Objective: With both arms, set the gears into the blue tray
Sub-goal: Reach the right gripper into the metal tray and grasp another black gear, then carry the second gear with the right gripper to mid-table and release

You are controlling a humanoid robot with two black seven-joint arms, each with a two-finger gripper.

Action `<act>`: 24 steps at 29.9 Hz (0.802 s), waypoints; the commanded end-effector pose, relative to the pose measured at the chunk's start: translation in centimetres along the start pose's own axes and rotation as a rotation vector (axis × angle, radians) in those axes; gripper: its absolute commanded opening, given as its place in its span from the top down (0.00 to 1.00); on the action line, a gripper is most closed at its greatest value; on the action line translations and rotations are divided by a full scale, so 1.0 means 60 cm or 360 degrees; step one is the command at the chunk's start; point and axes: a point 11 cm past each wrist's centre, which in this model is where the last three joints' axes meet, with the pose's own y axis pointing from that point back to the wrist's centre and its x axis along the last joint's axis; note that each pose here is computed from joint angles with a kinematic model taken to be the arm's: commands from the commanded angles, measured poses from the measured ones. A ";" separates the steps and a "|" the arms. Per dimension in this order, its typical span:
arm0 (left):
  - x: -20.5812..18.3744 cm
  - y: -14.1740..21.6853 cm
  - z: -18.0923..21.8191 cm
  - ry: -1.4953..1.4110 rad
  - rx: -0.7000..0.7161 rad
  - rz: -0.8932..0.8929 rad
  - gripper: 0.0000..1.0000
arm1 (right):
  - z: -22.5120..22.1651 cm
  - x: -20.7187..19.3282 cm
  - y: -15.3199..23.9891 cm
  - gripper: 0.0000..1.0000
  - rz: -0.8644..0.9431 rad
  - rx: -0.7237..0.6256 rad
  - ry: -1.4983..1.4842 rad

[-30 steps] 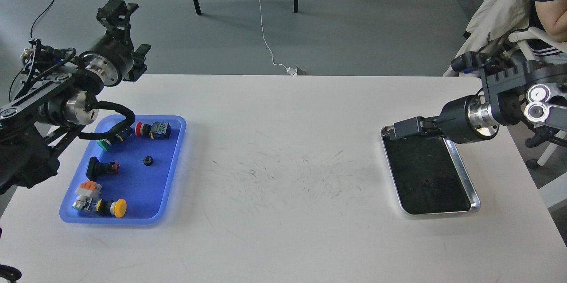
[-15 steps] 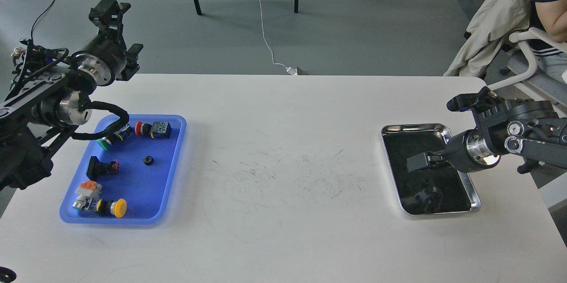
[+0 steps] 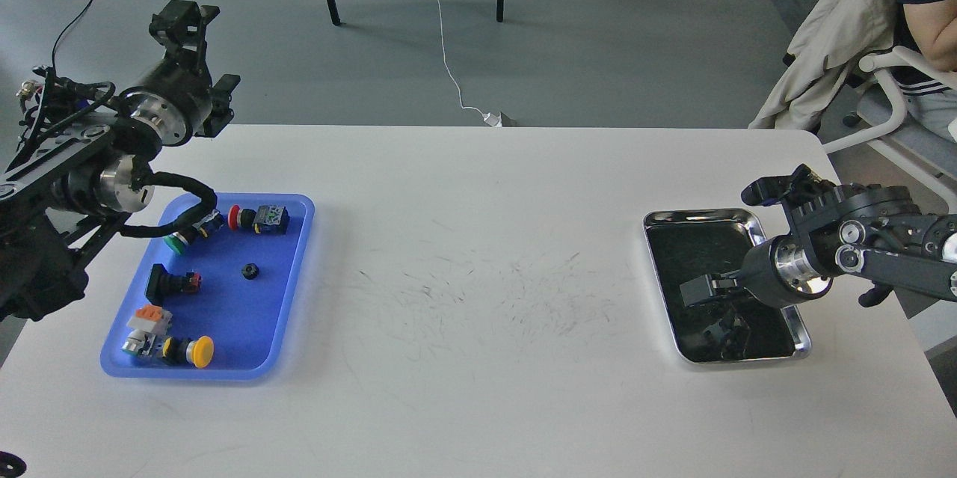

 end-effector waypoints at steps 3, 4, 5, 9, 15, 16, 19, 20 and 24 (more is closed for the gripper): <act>0.002 0.000 0.000 -0.0002 -0.0002 0.0004 0.02 | 0.000 0.002 -0.003 0.37 0.0000 -0.0001 0.0006; 0.002 0.000 0.000 -0.0002 -0.0002 0.0004 0.02 | 0.001 0.002 -0.003 0.39 0.0000 -0.0003 0.0008; 0.002 0.000 0.000 -0.0002 -0.0002 0.0004 0.02 | 0.000 0.002 -0.004 0.42 -0.0001 -0.0002 0.0010; 0.002 0.000 0.000 -0.0002 -0.0002 0.0004 0.02 | 0.002 0.000 -0.005 0.52 -0.0006 -0.0010 0.0018; 0.003 0.001 0.001 -0.0003 -0.0002 0.0006 0.02 | 0.004 -0.003 -0.007 0.70 -0.0011 -0.0016 0.0027; 0.003 0.001 0.001 -0.0003 -0.0002 0.0006 0.02 | 0.005 -0.002 -0.006 0.78 -0.0008 -0.0017 0.0026; 0.003 0.001 0.001 -0.0003 -0.0004 0.0006 0.02 | 0.001 0.008 0.001 0.94 0.0014 -0.0007 0.0031; 0.003 0.000 0.002 -0.0002 -0.0006 0.0007 0.02 | -0.001 0.014 0.006 0.96 0.0028 -0.0002 0.0032; 0.004 0.000 0.003 0.0000 -0.0008 0.0008 0.02 | -0.023 0.066 0.054 0.97 0.0162 0.0042 0.0063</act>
